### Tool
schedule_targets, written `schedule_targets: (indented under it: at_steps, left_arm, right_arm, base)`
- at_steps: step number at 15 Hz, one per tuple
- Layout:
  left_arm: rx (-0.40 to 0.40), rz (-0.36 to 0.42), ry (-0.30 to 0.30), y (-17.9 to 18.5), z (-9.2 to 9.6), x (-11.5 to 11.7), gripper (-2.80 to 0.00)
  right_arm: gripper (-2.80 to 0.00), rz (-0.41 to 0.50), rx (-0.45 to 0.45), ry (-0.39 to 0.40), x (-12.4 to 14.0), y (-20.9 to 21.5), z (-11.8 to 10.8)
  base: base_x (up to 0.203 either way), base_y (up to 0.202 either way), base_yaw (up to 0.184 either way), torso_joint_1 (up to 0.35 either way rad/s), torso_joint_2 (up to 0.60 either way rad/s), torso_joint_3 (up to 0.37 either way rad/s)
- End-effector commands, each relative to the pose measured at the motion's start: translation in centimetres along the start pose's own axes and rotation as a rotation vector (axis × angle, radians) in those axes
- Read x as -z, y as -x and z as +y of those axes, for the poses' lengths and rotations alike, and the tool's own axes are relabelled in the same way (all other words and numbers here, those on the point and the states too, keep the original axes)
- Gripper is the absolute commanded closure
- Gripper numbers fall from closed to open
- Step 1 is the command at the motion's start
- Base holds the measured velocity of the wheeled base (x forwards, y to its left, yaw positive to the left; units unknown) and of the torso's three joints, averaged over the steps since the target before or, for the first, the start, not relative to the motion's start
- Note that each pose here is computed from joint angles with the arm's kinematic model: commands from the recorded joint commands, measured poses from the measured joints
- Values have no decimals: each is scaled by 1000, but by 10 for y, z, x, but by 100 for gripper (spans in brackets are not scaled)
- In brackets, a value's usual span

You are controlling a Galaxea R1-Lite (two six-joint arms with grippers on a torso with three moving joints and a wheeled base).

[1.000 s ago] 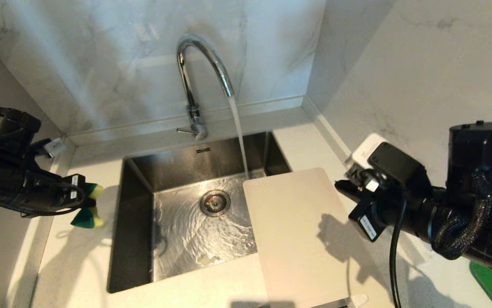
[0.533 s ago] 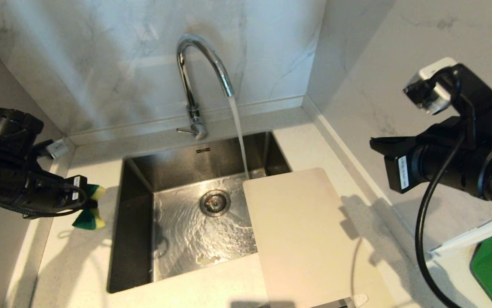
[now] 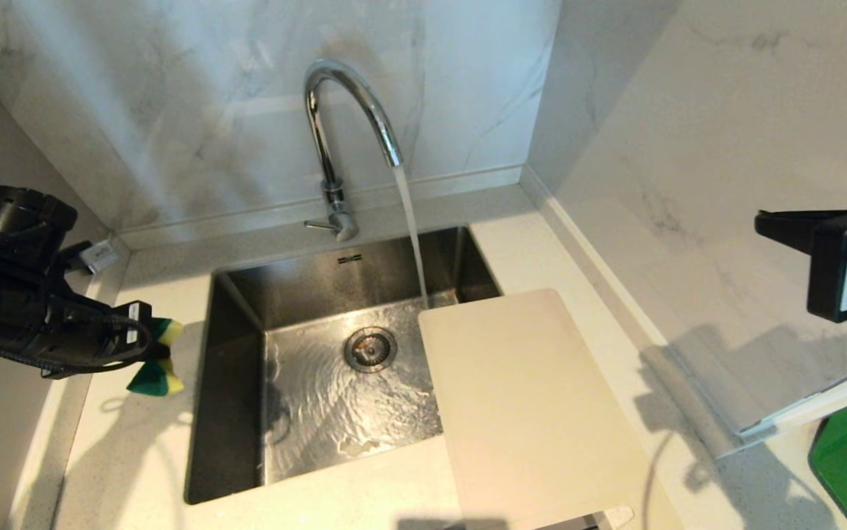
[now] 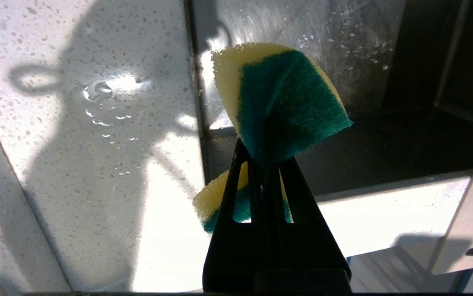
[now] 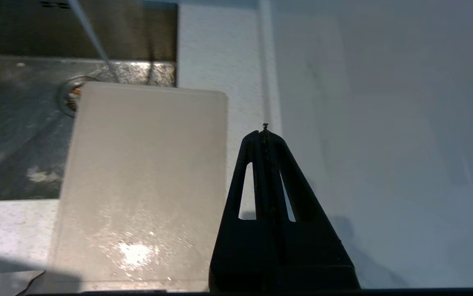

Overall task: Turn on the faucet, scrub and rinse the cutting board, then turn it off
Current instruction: Put down the cleaning cloth

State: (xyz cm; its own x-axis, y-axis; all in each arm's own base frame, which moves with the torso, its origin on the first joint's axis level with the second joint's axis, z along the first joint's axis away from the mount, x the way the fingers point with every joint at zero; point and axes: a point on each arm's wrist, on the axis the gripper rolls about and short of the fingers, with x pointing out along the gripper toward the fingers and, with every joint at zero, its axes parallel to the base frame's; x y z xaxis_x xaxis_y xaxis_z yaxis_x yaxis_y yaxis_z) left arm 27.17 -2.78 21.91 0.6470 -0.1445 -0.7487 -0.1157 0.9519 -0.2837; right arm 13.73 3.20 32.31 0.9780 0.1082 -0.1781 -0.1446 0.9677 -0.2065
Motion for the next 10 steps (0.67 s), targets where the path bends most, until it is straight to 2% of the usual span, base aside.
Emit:
schedule_targets:
  at_steps: [1, 4, 8, 10]
  left_arm:
    - [1, 0, 13, 1, 0, 1, 0]
    - [4, -6, 16, 5, 0, 1, 0]
    - [1, 9, 28, 6, 0, 4, 0]
    - [0, 9, 33, 6, 1, 5, 0]
  right_arm:
    - [0, -16, 62, -20, 5, 19, -10]
    - [0, -20, 93, -66, 15, 33, -14]
    - [0, 41, 155, -90, 52, 50, -12]
    - [0, 92, 271, -108, 65, 52, -18]
  base:
    - [0, 0, 0, 0, 0, 0]
    - [0, 0, 0, 0, 0, 0]
    - [0, 0, 0, 0, 0, 0]
    - [0, 0, 0, 0, 0, 0]
